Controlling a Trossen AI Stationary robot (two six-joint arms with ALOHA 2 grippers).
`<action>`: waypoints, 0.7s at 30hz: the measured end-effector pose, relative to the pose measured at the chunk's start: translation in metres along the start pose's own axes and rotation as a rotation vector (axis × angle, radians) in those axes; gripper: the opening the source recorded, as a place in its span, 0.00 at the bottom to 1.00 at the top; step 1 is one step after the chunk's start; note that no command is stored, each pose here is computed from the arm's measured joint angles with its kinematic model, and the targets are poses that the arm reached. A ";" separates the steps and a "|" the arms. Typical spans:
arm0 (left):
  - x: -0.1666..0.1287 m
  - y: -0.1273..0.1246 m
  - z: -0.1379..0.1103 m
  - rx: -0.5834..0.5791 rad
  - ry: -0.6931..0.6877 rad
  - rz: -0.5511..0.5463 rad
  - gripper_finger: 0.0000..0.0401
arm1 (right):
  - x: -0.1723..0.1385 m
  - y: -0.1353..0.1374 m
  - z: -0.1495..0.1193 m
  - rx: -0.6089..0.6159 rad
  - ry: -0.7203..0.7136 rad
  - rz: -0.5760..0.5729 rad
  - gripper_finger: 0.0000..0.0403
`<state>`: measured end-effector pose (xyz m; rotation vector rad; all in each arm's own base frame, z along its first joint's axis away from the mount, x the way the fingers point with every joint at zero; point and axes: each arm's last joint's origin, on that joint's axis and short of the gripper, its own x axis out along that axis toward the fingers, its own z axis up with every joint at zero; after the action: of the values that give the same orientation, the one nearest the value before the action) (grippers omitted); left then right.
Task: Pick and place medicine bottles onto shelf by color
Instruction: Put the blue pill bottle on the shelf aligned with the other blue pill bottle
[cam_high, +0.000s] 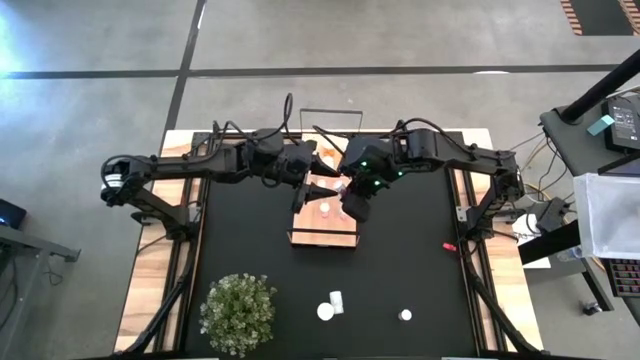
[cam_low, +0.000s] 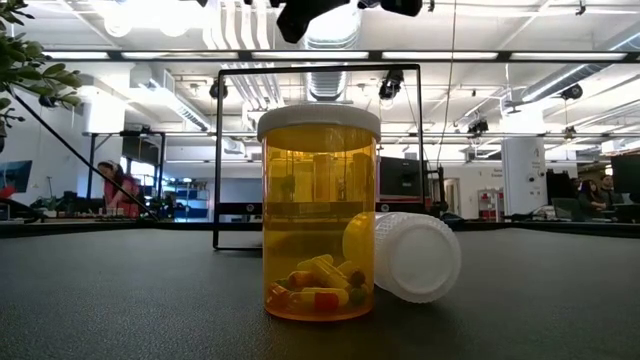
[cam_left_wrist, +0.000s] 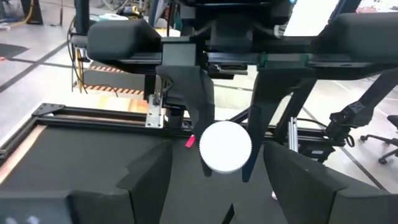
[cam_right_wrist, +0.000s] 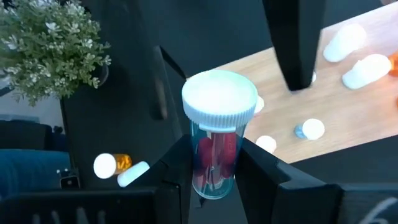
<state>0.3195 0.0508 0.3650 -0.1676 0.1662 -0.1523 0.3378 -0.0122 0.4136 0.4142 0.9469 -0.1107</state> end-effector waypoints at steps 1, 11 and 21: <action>0.001 0.000 -0.001 -0.001 0.003 0.000 0.59 | 0.003 0.000 0.001 0.000 0.005 -0.002 0.22; 0.002 0.000 -0.002 -0.005 0.007 -0.017 0.59 | 0.005 0.000 0.001 0.000 0.006 -0.004 0.22; 0.003 -0.001 -0.002 -0.006 0.016 -0.068 0.48 | 0.005 0.001 0.003 -0.024 -0.016 0.004 0.22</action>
<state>0.3217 0.0488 0.3624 -0.1778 0.1769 -0.2212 0.3432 -0.0125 0.4118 0.3926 0.9308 -0.0990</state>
